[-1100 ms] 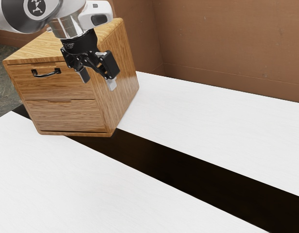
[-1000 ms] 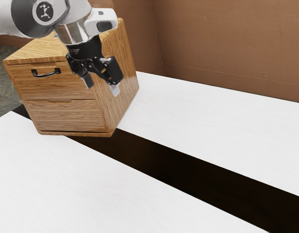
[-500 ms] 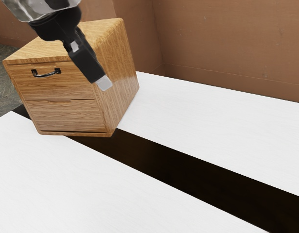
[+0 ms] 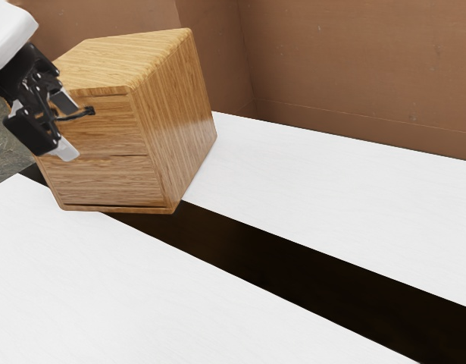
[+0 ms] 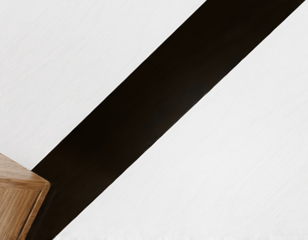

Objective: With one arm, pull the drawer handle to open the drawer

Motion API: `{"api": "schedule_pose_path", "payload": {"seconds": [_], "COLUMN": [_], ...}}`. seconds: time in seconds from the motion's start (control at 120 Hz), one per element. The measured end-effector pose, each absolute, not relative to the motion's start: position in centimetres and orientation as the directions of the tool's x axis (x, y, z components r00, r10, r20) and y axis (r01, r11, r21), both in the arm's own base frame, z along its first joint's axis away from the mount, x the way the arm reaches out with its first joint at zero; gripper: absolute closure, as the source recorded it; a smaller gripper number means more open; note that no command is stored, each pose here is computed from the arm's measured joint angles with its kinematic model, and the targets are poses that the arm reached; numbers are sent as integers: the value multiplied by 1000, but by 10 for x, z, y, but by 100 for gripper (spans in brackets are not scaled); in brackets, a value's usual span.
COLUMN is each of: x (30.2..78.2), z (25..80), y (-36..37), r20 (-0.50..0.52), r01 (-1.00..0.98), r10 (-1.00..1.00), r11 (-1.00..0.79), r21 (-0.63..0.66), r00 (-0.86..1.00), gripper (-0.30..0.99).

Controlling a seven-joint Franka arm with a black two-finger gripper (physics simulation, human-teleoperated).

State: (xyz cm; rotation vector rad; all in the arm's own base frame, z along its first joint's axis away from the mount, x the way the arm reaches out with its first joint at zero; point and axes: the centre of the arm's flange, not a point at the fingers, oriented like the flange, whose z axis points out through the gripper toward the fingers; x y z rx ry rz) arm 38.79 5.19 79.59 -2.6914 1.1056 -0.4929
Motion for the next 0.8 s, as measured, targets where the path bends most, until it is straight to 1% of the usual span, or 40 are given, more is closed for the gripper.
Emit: {"api": "schedule_pose_path", "payload": {"seconds": [0.117, 0.217, 0.4, 0.458, 0.517, 0.642, 0.708, 0.8], "x": [383, 376, 373, 353, 342, 318, 325, 358], "z": [804, 806, 801, 810, 811, 795, 785, 768], "y": [71, 107, 118, 138, 160, 243, 259, 260], "r20": [218, 210, 173, 213, 224, 268, 251, 190], "r01": [-700, -721, -798, -812, -819, -789, -789, -808], "r10": [-766, -784, -858, -878, -889, -853, -854, -871], "r11": [-641, -621, -513, -478, -456, -518, -518, -492], "r21": [-315, -309, -317, -336, -347, -330, -330, -325], "r00": [604, 585, 483, 429, 400, 448, 456, 454], "gripper": [0, 0, 0, 0, 0, 0, 0, 0]}}
